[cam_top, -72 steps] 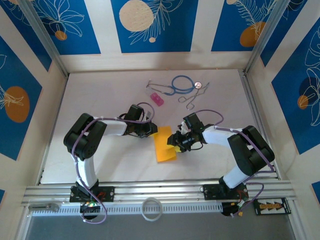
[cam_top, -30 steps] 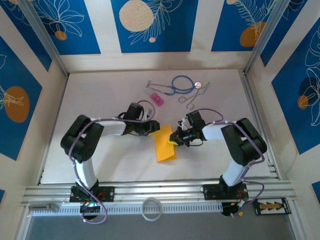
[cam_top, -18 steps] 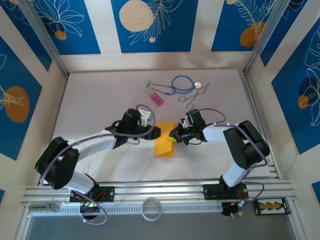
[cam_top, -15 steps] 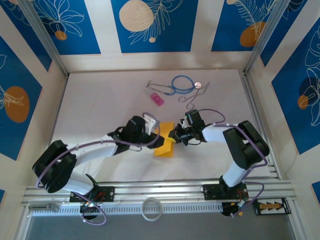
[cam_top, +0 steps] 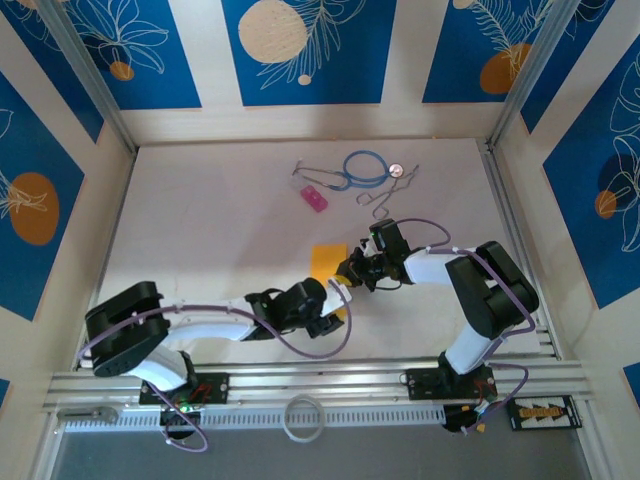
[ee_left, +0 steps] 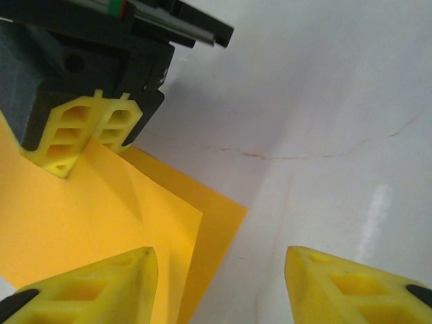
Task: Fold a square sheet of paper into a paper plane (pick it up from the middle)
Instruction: Fold the triangle a second time at the center of the table.
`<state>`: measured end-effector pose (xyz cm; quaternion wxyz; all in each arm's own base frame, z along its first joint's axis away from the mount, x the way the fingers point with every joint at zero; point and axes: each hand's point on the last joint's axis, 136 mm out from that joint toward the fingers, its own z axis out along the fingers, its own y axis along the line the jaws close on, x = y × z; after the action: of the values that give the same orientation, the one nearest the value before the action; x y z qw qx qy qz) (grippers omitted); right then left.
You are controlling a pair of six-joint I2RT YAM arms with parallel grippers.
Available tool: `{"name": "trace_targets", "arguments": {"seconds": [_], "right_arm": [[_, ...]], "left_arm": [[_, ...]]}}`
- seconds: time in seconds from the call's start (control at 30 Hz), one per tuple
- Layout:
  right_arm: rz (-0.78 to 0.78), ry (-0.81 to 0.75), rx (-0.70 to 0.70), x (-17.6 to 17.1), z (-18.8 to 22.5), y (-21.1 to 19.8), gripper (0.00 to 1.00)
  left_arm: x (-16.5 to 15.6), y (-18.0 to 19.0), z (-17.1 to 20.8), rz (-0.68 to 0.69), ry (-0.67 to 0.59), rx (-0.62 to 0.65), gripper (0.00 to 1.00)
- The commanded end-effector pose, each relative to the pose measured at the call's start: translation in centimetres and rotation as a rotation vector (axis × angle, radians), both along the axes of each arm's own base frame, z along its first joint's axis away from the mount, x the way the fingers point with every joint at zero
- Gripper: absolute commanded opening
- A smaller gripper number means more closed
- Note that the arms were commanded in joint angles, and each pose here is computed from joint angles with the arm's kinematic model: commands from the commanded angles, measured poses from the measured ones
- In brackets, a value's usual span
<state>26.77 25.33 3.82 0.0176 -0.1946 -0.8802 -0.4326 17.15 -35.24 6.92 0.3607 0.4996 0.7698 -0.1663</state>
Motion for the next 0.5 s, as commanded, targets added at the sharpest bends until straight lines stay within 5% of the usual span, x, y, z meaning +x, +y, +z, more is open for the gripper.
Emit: {"name": "trace_targets", "arguments": {"seconds": [0.0, 0.23, 0.47], "right_arm": [[0.002, 0.005, 0.008, 0.1, 0.7, 0.2, 0.05], [0.002, 0.004, 0.007, 0.1, 0.8, 0.0, 0.05], [0.005, 0.004, 0.010, 0.1, 0.8, 0.1, 0.05]], "left_arm": [[2.0, -0.8, 0.9, 0.043, -0.163, 0.068, 0.53], [3.2, -0.7, 0.8, 0.096, -0.227, 0.106, 0.49], [3.0, -0.5, 0.5, 0.086, -0.224, 0.121, 0.26]]}}
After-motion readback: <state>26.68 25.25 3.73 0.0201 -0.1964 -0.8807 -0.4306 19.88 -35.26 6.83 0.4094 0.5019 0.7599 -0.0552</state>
